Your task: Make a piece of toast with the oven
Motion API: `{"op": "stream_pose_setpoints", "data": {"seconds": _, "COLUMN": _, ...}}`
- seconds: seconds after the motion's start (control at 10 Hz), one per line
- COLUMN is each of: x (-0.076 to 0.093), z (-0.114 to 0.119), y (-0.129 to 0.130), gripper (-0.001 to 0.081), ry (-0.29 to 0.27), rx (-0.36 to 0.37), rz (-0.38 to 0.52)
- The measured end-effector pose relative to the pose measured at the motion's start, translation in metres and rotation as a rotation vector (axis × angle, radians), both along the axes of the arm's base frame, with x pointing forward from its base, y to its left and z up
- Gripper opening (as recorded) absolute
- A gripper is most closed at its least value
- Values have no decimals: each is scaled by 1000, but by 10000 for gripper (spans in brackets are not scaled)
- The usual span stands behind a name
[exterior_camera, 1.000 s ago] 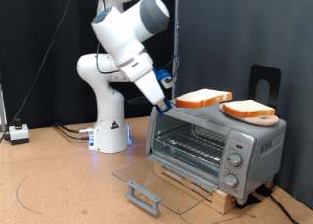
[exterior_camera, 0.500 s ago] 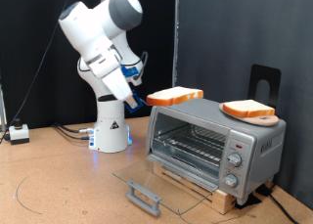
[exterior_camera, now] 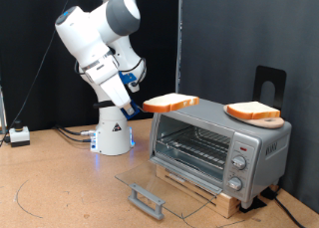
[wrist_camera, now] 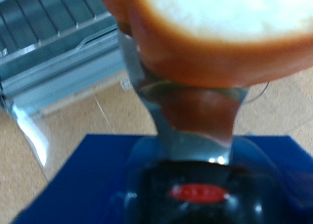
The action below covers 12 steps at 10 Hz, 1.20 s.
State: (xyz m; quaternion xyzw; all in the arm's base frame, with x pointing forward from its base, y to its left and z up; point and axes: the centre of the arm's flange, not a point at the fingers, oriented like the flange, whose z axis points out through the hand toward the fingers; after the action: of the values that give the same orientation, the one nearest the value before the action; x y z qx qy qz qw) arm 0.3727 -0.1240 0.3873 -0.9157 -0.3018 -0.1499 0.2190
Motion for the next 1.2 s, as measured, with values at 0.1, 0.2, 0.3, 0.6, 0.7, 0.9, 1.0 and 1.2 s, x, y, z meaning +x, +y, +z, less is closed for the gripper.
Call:
{"op": "stream_pose_setpoints", "data": {"seconds": 0.1, "x": -2, "z": -9, "y": -4, "gripper": 399, "ry": 2, "rx": -21, "rz": -3}}
{"op": "stream_pose_setpoints", "data": {"seconds": 0.2, "x": -3, "z": -19, "y": -8, "gripper": 399, "ry": 10, "rx": -42, "rz": -12}}
{"op": "stream_pose_setpoints", "data": {"seconds": 0.3, "x": -3, "z": -31, "y": -12, "gripper": 399, "ry": 24, "rx": -64, "rz": -17}}
{"op": "stream_pose_setpoints", "data": {"seconds": 0.6, "x": -5, "z": -71, "y": -19, "gripper": 399, "ry": 72, "rx": -114, "rz": -19}}
{"op": "stream_pose_setpoints", "data": {"seconds": 0.7, "x": -4, "z": -83, "y": -21, "gripper": 399, "ry": 77, "rx": -127, "rz": -15}}
{"op": "stream_pose_setpoints", "data": {"seconds": 0.9, "x": -1, "z": -102, "y": -17, "gripper": 399, "ry": 77, "rx": -142, "rz": -5}}
{"op": "stream_pose_setpoints", "data": {"seconds": 1.0, "x": 3, "z": -108, "y": -10, "gripper": 399, "ry": 60, "rx": -141, "rz": 5}}
{"op": "stream_pose_setpoints", "data": {"seconds": 1.2, "x": 14, "z": -111, "y": 13, "gripper": 399, "ry": 12, "rx": -165, "rz": 56}}
